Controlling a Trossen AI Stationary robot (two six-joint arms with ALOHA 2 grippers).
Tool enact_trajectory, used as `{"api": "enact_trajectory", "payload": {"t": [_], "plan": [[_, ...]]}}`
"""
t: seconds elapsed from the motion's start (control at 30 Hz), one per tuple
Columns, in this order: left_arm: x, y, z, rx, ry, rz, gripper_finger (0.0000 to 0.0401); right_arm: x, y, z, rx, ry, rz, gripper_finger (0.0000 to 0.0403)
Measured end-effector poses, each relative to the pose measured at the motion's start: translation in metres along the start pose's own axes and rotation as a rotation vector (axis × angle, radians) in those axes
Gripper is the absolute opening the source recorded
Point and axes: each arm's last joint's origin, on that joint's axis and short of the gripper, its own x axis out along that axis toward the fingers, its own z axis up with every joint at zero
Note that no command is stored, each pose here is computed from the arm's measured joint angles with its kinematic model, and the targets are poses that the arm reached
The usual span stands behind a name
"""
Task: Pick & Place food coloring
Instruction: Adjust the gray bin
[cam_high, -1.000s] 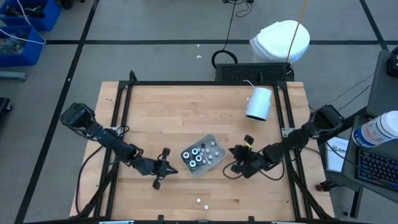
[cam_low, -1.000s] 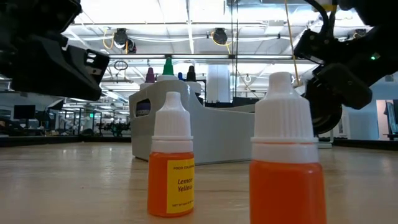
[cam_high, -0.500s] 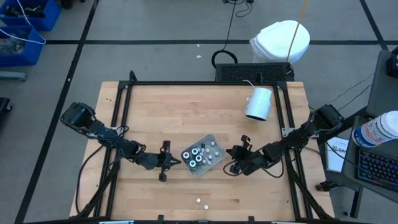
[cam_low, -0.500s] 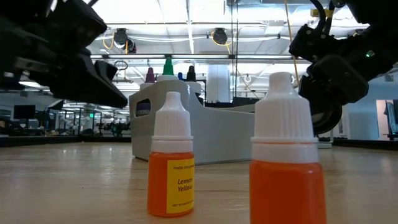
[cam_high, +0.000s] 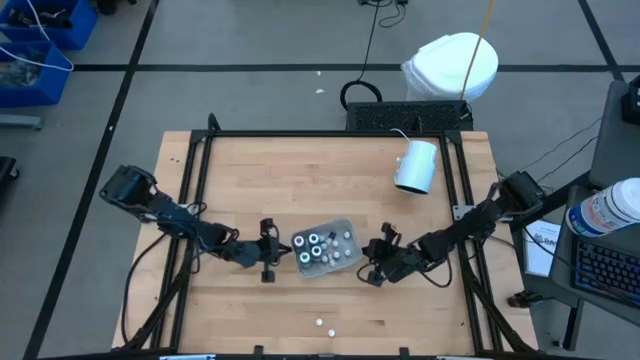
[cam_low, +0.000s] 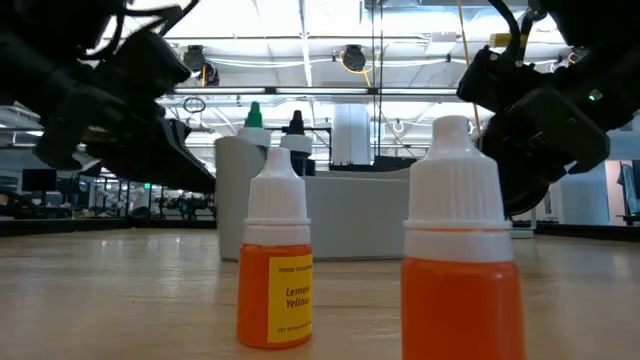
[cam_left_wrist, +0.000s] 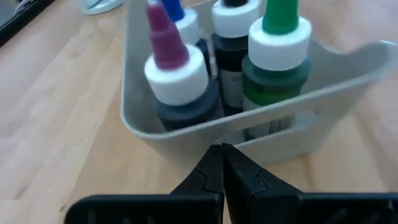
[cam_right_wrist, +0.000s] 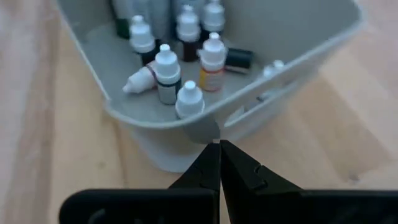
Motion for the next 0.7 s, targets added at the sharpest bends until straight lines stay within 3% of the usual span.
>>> {"api": "enact_trajectory", "payload": {"t": [0.7], "plan": [[0.007,0.0095,-0.0034,-0.045,0.016,0.086,0.0009,0.0107,0.0073,-0.0068,0.047,0.036,0.102,0.0]]}}
